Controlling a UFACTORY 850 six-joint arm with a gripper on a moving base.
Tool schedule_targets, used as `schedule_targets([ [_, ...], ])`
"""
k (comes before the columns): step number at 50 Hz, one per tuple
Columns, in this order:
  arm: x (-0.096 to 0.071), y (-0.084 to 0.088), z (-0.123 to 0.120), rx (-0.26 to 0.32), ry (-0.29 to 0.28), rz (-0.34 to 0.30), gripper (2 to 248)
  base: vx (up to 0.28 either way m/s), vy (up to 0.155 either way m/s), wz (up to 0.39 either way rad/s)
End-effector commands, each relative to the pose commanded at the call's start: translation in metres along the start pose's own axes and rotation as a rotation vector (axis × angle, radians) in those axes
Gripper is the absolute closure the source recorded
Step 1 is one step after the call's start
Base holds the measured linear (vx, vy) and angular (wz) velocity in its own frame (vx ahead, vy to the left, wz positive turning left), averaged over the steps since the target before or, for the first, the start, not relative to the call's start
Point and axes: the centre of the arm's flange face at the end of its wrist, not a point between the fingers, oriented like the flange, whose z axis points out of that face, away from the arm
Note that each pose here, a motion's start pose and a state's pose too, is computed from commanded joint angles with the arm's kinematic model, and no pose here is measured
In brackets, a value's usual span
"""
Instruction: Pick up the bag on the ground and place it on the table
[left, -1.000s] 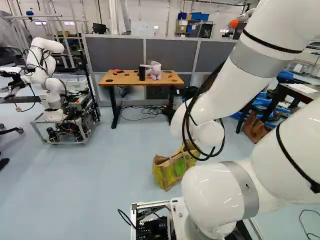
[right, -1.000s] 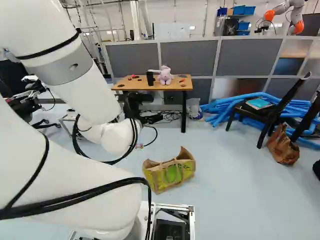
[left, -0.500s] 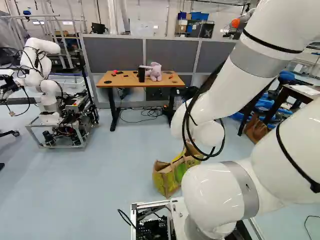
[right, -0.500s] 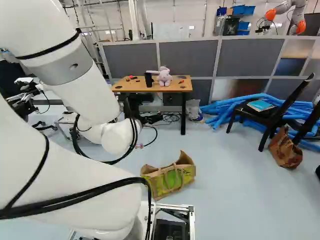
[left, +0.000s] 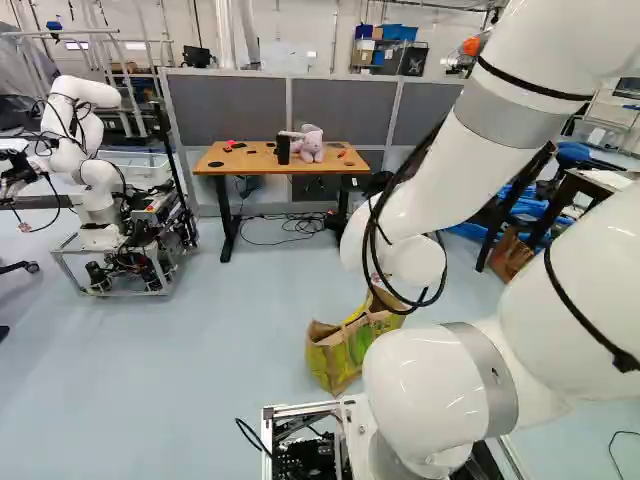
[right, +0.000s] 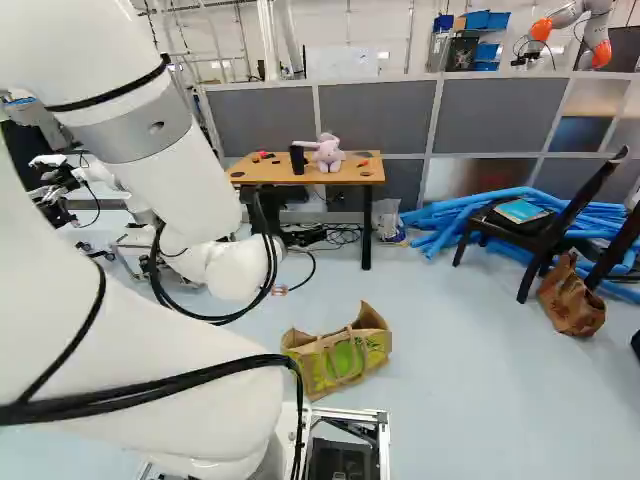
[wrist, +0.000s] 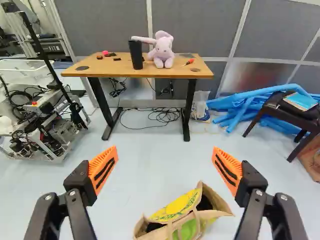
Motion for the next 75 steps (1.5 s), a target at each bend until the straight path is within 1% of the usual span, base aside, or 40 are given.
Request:
schedule_targets([
  [26, 0.013, 0.007, 0.048, -0.035, -0.136, 0.028, 3, 0.000, 0.000, 0.000],
  [55, 0.018, 0.012, 0.099, -0.073, -0.336, 0.078, 3, 0.000, 0.000, 0.000],
  [62, 0.016, 0.012, 0.113, -0.080, -0.396, 0.091, 3, 0.000, 0.000, 0.000],
  [75, 0.005, 0.012, 0.143, -0.091, -0.520, 0.117, 3, 0.000, 0.000, 0.000],
])
